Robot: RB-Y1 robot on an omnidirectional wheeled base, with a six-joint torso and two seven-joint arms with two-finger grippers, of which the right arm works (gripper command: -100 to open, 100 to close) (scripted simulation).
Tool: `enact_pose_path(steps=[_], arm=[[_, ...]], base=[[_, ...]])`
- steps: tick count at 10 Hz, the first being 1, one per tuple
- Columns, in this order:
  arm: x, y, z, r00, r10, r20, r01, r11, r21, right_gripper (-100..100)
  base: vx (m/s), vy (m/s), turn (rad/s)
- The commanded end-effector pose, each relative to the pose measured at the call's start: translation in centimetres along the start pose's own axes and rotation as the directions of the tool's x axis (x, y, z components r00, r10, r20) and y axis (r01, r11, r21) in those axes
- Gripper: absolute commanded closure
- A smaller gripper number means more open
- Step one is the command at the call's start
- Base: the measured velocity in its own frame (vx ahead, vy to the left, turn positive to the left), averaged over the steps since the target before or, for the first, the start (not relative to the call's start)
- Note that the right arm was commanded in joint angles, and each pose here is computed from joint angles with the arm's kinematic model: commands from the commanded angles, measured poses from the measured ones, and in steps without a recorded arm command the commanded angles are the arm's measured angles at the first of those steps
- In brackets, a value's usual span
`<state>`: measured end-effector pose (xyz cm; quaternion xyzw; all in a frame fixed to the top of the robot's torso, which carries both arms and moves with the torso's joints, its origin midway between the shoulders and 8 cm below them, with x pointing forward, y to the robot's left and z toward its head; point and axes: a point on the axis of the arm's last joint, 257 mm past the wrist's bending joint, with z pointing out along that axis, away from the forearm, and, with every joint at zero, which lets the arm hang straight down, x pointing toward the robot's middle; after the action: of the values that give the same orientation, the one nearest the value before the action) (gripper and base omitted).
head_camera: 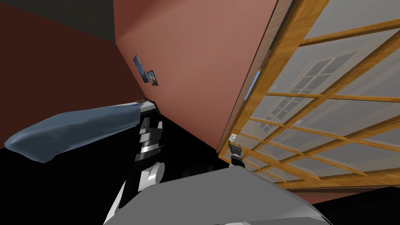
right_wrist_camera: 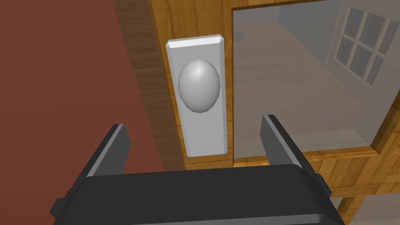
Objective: Pull the door open
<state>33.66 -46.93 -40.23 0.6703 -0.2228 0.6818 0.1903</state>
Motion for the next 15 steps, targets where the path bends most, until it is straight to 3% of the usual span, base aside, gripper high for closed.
enact_pose_path(steps=[1,6,7,8,13,15], arm=[[-0.1,1.4,0.2,1.0,0.002,0.0,-0.002,1.0,-0.001,-100],[0.5,6.2,0.37,1.0,0.002,-0.001,-0.002,1.0,-0.005,-100],[0.1,5.7,0.41,1.0,-0.002,0.0,0.002,1.0,-0.005,-100],[0.1,5.7,0.41,1.0,-0.002,0.0,0.002,1.0,-0.005,100],[0.1,5.7,0.41,1.0,-0.002,0.0,0.002,1.0,-0.005,100],[0.1,4.6,0.31,1.0,0.002,0.004,-0.002,0.999,0.034,100]], base=[[0.121,-0.001,0.008],[0.134,-0.004,0.009],[0.083,0.006,0.001],[-0.013,-0.002,0.001],[-0.014,0.0,0.005],[-0.183,-0.005,0.07]])
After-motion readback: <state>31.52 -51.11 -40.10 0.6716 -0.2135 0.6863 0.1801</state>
